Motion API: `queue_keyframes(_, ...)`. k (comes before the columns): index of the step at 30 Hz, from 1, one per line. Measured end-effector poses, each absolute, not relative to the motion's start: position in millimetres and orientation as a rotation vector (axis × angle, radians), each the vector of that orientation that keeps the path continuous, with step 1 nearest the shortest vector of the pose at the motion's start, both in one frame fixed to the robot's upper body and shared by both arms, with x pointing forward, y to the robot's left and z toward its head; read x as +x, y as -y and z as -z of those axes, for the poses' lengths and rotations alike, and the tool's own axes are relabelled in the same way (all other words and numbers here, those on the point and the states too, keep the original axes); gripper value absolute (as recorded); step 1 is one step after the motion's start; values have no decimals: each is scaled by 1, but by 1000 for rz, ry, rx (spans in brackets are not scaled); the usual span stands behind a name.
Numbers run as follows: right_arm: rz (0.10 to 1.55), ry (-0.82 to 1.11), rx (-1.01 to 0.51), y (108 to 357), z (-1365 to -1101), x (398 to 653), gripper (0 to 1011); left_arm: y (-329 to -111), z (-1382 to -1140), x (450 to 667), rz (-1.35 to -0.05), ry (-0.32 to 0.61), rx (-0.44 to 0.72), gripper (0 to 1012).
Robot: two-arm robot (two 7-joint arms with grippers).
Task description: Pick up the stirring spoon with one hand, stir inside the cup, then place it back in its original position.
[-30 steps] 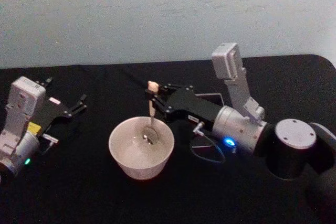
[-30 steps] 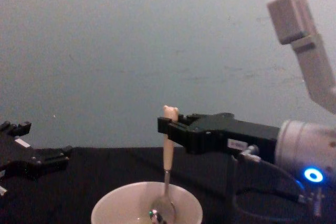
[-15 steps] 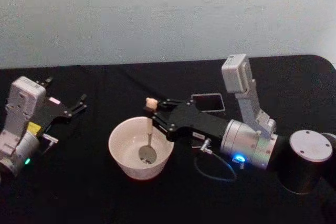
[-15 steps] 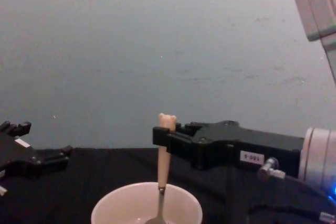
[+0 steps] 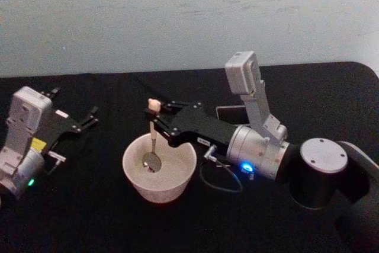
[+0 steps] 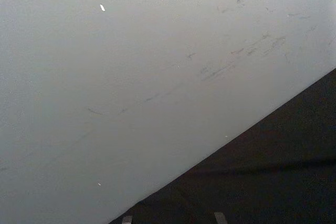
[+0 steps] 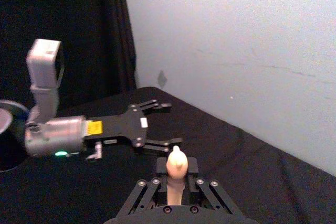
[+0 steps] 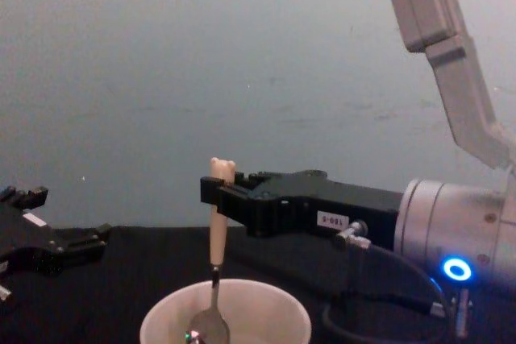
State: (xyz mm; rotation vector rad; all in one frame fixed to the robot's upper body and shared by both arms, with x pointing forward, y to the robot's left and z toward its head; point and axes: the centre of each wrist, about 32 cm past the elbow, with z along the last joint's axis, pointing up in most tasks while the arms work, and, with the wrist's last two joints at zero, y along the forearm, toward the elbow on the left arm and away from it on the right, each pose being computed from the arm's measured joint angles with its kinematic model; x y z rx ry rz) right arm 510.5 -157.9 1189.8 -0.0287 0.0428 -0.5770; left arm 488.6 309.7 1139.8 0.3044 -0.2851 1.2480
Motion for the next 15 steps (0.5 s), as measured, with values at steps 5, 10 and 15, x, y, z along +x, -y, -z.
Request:
queue_keyframes(5,603,-39,-36,160,-1190,516,211,-310,-1140,489,-1248,285,304,1001)
queue_keyframes(10,616,-34,-48,168,-1189,515,212,-310,-1140,489,-1248,285,305,1001)
queue_keyframes(15,612,-45,-51,178,-1189,508,212,-310,-1140,489,-1248,285,304,1001)
